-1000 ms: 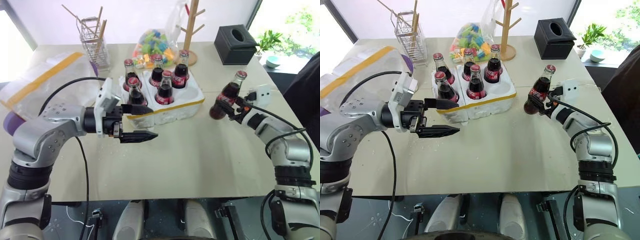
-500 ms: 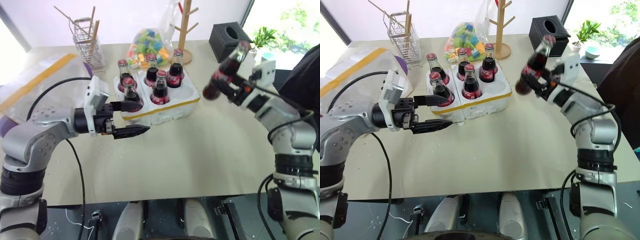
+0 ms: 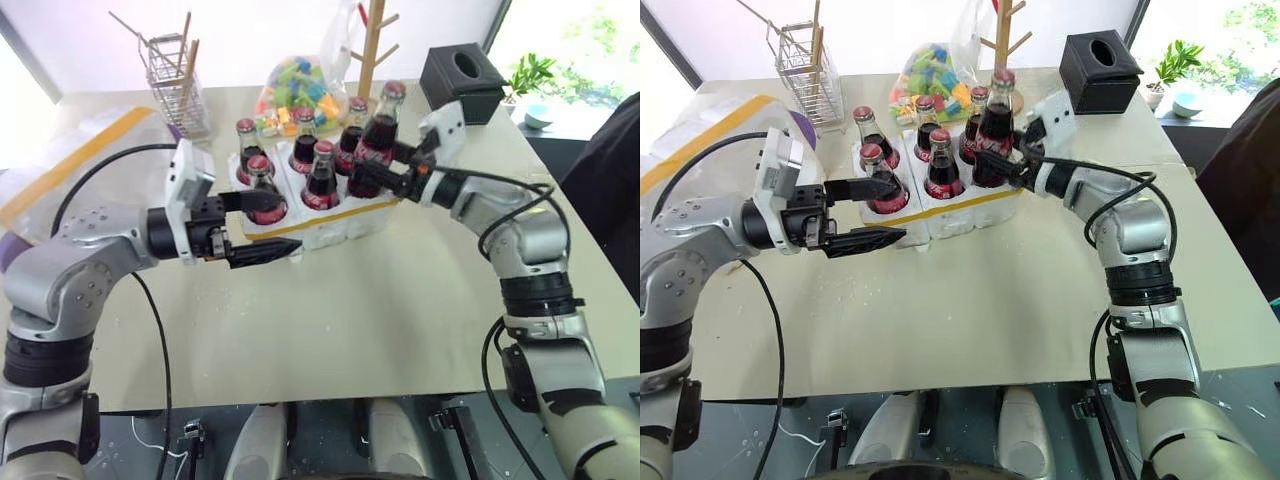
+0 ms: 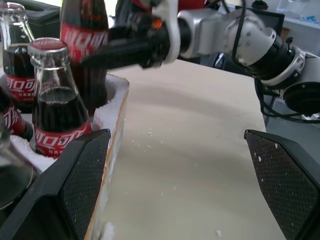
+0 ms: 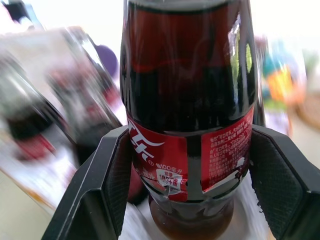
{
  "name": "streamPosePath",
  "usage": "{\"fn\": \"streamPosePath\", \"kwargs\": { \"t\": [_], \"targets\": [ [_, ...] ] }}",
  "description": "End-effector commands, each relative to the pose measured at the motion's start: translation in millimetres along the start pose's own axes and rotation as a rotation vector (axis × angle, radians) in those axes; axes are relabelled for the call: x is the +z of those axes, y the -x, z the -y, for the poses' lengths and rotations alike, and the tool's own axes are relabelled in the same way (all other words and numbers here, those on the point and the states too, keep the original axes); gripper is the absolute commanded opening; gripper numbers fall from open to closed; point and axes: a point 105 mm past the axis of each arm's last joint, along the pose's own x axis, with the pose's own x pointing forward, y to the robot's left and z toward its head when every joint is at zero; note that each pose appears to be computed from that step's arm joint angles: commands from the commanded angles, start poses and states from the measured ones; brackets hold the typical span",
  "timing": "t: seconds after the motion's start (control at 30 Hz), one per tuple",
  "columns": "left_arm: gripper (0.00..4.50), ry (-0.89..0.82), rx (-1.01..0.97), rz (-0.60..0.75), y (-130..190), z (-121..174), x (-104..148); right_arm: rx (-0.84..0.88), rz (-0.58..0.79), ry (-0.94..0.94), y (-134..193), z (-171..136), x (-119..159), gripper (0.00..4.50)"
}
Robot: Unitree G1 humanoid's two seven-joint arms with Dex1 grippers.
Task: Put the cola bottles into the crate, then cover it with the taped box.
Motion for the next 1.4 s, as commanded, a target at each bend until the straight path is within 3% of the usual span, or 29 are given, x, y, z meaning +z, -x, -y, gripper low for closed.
{"fn": "streamPosePath", "kwargs": {
  "t": [0.03, 0.23, 0.3, 0.37, 0.53, 0.73, 0.9, 1.07, 1.2, 1.4],
  "targets": [
    [4.5, -0.061, -0.02, 0.018, -1, 5, 13, -0.028, 0.063, 0.078, 1, 4, 23, 2.7],
    [4.5, -0.064, -0.016, 0.005, 2, 3, 11, -0.055, -0.063, 0.052, -7, 10, -13, 2.7],
    [4.5, -0.063, -0.01, 0.002, 3, 2, 10, -0.058, -0.081, 0.028, -8, 11, -18, 3.74],
    [4.5, -0.065, 0.007, -0.01, 9, 1, 10, -0.061, -0.071, 0.046, -7, 11, -16, 4.44],
    [4.5, -0.079, 0.094, -0.066, 44, 1, 20, -0.042, 0.005, 0.096, 33, 20, 25, 4.44],
    [4.5, -0.054, 0.291, -0.206, 129, -4, 37, 0.041, 0.023, 0.136, 90, 14, 72, 4.44],
    [4.5, -0.019, 0.517, -0.44, 220, -13, 37, 0.208, 0.004, 0.129, 116, -15, 87, 4.44],
    [4.5, 0.095, 0.603, -0.819, 301, -15, 2, 0.434, 0.045, 0.156, 120, -55, 93, 4.44],
    [4.5, 0.109, 0.638, -0.939, 327, -21, -10, 0.472, 0.055, 0.145, 118, -61, 92, 4.44],
    [4.5, 0.094, 0.696, -0.943, 327, -55, -30, 0.445, 0.045, 0.132, 115, -58, 87, 4.44]
  ]
}}
